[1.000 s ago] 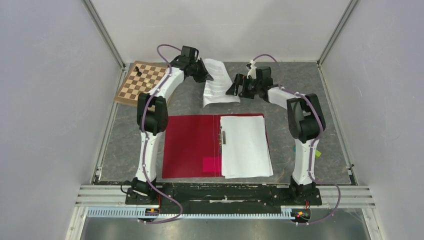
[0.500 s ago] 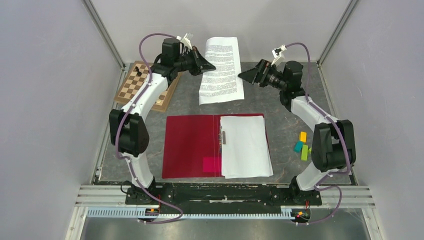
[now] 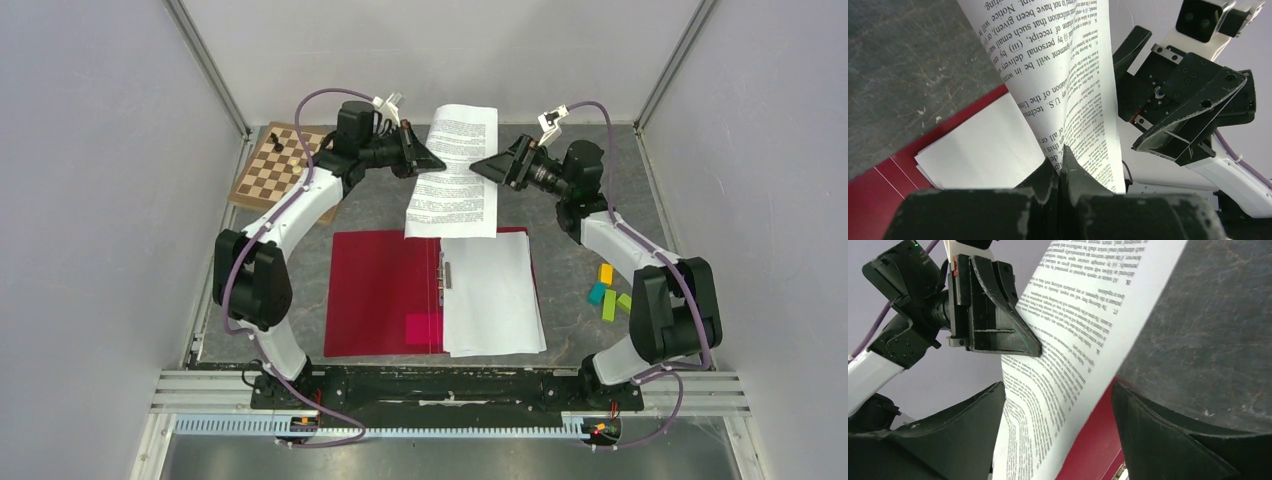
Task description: Put the files into the folder
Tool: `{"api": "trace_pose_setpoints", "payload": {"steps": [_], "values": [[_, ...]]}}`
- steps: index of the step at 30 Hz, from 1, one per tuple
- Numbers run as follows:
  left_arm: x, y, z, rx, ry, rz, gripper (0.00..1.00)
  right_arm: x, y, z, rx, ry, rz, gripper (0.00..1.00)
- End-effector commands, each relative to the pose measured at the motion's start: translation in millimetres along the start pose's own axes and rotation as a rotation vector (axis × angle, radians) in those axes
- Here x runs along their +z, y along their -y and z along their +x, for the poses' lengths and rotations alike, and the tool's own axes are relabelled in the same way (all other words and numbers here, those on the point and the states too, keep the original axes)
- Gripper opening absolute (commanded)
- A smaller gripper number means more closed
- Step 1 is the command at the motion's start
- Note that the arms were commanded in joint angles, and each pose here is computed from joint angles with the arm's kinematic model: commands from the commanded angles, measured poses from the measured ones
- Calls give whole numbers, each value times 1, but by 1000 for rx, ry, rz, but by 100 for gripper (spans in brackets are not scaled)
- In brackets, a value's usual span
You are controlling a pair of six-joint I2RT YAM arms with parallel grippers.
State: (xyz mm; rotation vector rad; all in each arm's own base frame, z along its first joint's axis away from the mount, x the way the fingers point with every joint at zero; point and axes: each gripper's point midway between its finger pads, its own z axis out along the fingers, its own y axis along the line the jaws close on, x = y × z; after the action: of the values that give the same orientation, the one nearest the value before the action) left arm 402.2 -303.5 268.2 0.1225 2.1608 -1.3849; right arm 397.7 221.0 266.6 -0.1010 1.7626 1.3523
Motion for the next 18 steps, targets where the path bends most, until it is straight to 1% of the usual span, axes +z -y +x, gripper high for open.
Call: {"api": "trace_pose_setpoints", "payload": {"steps": [1, 6, 7, 8, 10, 11, 12, 13, 15, 18], "values": [[-10, 30, 9, 62, 6, 74, 5, -5, -13, 3, -25, 14, -12, 75], [-7, 30, 36, 54, -33, 87, 15, -8, 5, 25, -32, -53, 84, 51], [-7, 29, 42, 50, -40, 87, 18, -11, 11, 31, -40, -67, 117, 44], [-8, 28, 46, 47, -43, 83, 24, -15, 16, 33, -60, -72, 148, 37], [-11, 23, 54, 36, -42, 65, 33, -24, 27, 39, -86, -93, 225, 20], [-12, 17, 58, 26, -40, 46, 38, -30, 32, 43, -96, -109, 266, 11], [-15, 13, 61, 18, -32, 23, 45, -37, 38, 44, -113, -117, 313, 4], [-18, 6, 64, 12, -22, -14, 51, -43, 43, 47, -131, -130, 356, 0], [-23, 0, 76, 20, -22, -72, 57, -60, 49, 56, -159, -168, 429, 0], [-25, -10, 97, 32, -50, -150, 60, -82, 55, 78, -164, -230, 481, 0]]}}
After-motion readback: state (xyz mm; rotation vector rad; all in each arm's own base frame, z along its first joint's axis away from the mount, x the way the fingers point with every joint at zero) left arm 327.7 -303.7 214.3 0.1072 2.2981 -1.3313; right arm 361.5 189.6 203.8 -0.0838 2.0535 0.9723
